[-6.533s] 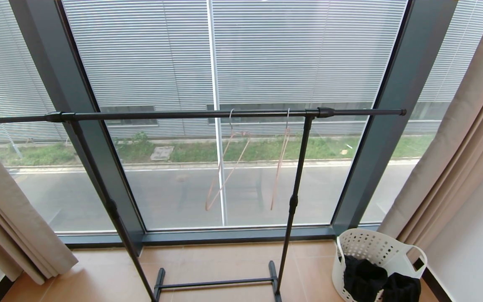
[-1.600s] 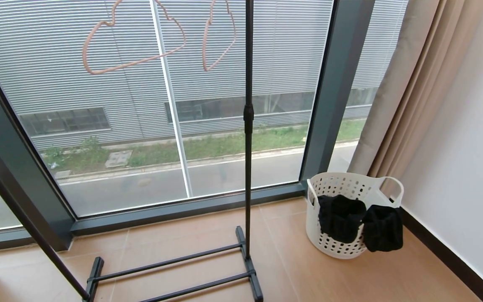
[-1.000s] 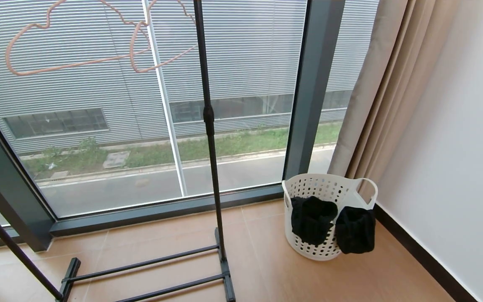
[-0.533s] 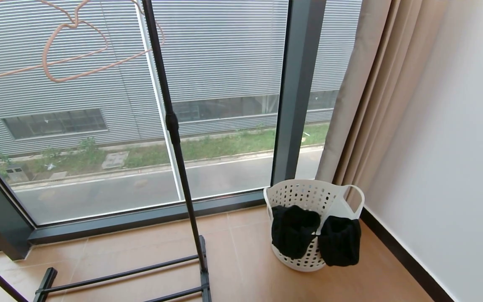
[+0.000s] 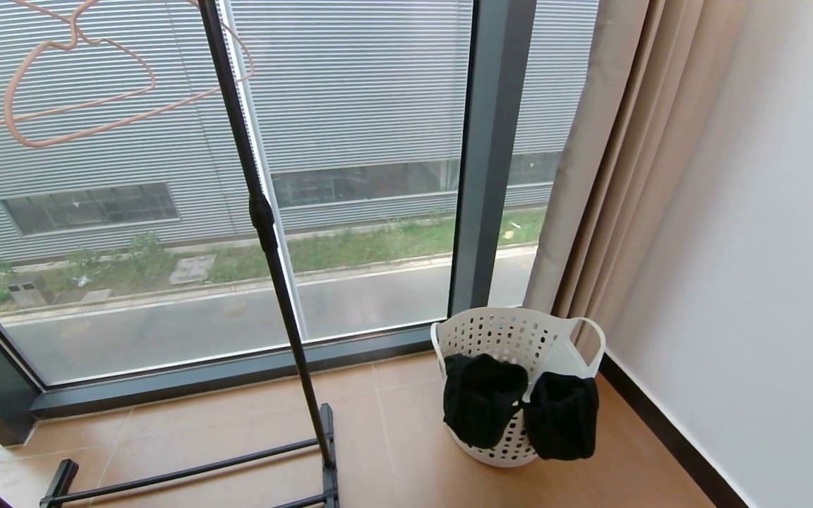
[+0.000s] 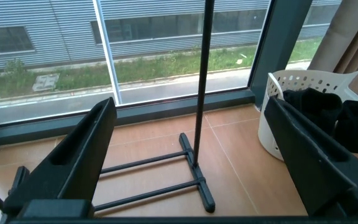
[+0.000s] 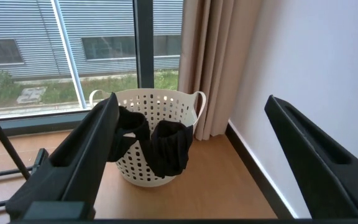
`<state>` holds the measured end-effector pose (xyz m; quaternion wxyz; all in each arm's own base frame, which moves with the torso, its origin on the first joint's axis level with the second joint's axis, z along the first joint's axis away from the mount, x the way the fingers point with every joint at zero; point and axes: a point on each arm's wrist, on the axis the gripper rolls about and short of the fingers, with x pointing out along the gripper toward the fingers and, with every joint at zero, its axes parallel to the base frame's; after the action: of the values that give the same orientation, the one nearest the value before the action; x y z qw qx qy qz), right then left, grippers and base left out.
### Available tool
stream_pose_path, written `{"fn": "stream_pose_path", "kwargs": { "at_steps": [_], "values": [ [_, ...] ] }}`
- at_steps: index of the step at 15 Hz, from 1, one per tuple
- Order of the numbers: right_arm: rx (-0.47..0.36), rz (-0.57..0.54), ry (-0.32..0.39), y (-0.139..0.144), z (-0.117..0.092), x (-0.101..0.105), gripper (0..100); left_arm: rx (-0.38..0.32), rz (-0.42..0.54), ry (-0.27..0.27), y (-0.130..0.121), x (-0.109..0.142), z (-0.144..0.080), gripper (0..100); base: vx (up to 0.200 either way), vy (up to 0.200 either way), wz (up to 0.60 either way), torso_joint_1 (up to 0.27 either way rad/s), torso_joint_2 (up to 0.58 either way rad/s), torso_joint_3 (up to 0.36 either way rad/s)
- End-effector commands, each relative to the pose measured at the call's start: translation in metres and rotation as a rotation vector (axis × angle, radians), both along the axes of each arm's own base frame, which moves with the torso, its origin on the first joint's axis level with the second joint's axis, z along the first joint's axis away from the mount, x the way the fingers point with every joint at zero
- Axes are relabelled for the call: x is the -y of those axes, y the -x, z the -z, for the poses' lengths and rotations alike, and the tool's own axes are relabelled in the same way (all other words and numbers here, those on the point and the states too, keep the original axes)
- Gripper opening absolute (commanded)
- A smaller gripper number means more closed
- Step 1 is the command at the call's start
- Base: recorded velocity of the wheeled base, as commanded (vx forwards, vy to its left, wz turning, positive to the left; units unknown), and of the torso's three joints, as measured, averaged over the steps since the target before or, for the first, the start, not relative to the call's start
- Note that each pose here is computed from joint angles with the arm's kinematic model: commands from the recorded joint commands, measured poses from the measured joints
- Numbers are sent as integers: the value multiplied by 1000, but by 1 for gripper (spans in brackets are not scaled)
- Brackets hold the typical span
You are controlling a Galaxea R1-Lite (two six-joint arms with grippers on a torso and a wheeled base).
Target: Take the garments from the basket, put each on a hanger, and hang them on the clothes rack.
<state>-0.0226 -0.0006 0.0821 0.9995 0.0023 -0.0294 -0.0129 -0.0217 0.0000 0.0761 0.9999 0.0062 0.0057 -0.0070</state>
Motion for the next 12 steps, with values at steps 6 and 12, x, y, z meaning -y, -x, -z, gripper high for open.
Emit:
{"fn": "stream_pose_path", "kwargs": {
  "at_steps": [6,12],
  "values": [
    [0,0,-4,0,0,0,100,1,3,-1,0,0,0,100,0,0,-100,0,0,0],
    [1,0,-4,0,0,0,100,-4,9,-9,0,0,0,100,0,0,0,2,2,-45]
  ]
}}
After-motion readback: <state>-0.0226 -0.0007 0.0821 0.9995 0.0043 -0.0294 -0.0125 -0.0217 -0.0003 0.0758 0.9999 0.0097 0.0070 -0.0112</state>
